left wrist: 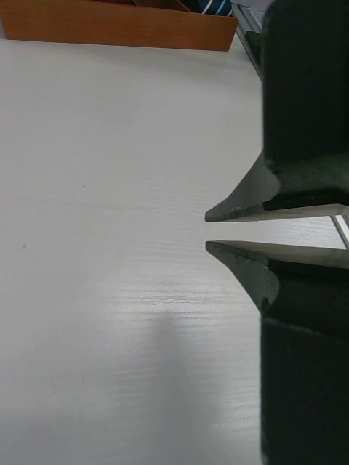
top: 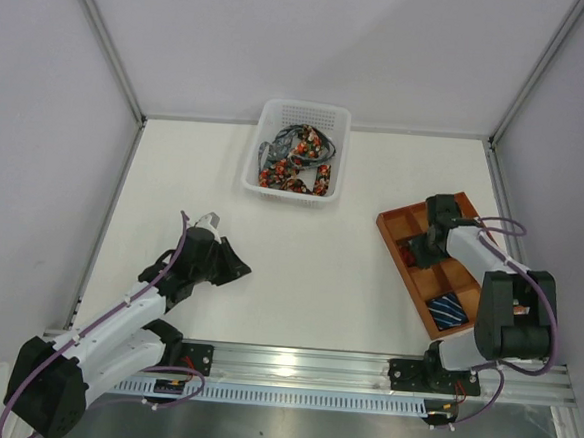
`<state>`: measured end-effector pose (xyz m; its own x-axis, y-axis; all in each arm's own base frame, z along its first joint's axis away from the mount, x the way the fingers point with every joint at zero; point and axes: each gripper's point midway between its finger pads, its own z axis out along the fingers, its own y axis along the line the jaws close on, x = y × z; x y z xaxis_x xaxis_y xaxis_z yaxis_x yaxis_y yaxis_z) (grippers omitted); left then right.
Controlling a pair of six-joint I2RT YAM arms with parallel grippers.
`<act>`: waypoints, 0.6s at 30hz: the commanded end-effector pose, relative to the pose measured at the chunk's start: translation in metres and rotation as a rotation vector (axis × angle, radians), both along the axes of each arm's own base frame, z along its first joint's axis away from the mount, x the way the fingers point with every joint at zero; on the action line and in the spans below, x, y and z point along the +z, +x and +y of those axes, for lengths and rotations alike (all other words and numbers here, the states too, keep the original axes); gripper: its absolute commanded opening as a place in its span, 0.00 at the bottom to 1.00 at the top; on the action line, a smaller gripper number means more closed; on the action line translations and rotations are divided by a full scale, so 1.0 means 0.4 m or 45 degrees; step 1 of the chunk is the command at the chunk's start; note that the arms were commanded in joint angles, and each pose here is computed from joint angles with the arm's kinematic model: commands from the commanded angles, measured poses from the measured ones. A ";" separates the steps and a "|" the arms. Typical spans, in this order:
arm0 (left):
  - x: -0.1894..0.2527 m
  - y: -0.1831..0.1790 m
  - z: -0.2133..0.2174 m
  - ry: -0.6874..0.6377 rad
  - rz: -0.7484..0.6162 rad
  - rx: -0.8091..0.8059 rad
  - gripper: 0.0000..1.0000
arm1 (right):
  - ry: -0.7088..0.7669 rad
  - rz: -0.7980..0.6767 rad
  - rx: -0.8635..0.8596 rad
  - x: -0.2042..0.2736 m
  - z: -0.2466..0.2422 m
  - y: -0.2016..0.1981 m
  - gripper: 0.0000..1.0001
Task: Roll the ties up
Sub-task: Place the rolled tie into the container
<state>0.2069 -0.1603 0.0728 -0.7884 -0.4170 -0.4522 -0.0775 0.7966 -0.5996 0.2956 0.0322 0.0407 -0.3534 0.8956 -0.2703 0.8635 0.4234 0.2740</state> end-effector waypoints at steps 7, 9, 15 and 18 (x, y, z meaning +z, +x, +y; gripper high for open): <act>0.046 0.015 -0.007 -0.026 -0.065 -0.014 0.22 | -0.106 0.233 -0.020 -0.063 -0.021 0.003 0.00; 0.049 0.016 -0.005 -0.028 -0.072 -0.007 0.22 | -0.133 0.278 -0.016 -0.075 -0.025 0.000 0.00; 0.052 0.017 -0.008 -0.040 -0.073 -0.003 0.22 | -0.166 0.337 0.004 -0.089 -0.026 0.006 0.07; 0.054 0.016 -0.006 -0.040 -0.075 -0.002 0.22 | -0.178 0.338 0.014 -0.084 -0.023 0.005 0.26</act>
